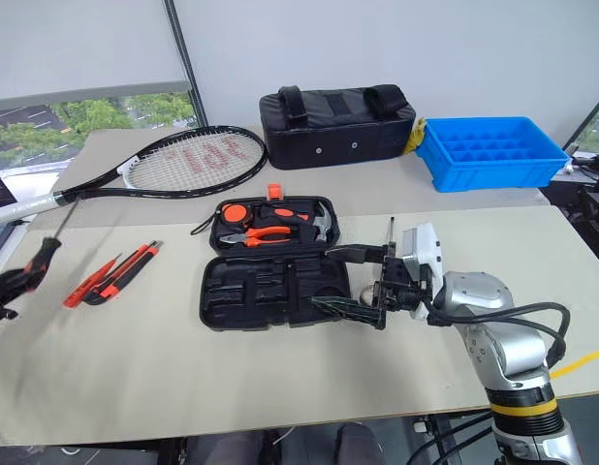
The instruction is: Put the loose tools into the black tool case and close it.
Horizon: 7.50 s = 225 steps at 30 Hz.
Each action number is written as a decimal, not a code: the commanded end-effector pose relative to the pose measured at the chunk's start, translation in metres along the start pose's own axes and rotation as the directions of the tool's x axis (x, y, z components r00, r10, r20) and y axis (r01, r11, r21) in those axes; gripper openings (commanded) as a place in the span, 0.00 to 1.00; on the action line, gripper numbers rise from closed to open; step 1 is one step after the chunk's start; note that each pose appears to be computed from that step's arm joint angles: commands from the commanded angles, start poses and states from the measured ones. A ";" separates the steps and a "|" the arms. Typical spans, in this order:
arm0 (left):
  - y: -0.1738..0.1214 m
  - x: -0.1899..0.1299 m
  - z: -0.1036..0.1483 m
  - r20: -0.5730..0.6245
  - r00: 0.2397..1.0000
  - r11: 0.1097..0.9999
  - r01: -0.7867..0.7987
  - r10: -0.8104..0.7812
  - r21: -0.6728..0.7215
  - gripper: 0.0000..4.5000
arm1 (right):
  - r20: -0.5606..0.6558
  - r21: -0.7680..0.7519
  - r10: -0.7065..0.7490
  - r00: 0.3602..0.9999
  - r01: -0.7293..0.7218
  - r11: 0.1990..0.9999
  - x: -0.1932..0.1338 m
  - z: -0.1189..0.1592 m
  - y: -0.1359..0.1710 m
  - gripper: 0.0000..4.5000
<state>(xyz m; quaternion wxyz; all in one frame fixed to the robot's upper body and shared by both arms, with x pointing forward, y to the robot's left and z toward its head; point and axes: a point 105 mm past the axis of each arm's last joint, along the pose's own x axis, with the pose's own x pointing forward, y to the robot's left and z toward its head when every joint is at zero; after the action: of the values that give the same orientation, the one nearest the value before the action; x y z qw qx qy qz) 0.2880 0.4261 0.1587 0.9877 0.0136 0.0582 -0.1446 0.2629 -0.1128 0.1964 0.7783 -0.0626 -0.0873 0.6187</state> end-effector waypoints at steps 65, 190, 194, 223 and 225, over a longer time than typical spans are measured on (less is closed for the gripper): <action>-0.261 0.141 0.075 -0.024 0.659 0.569 0.668 -0.752 0.479 0.85 | -0.103 -0.104 -0.271 0.957 0.260 0.960 -0.065 -0.016 -0.009 0.98; -0.247 0.039 0.074 -0.145 0.621 0.557 0.766 -0.770 0.321 1.00 | -0.193 -0.279 -0.707 0.681 0.653 0.704 -0.021 -0.025 -0.116 0.20; -0.231 0.033 0.062 -0.168 0.671 0.611 0.733 -0.722 0.299 1.00 | -0.160 -0.311 -0.393 0.905 0.332 0.891 0.027 -0.023 -0.082 0.20; -0.246 -0.015 0.052 -0.181 0.657 0.615 0.751 -0.732 0.240 1.00 | -0.407 -0.428 0.089 0.909 -0.276 0.861 0.055 -0.065 -0.088 0.99; -0.246 -0.015 0.050 -0.184 0.653 0.611 0.755 -0.735 0.238 1.00 | -0.350 -0.444 0.054 0.935 -0.216 0.869 0.057 -0.055 -0.093 0.99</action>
<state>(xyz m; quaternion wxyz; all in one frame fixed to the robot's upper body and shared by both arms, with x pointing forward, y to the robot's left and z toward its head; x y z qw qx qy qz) 0.2103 0.1931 0.2019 0.8258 0.1209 0.0826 -0.5446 0.3693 -0.0781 0.1384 0.6749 -0.3672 -0.0548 0.6377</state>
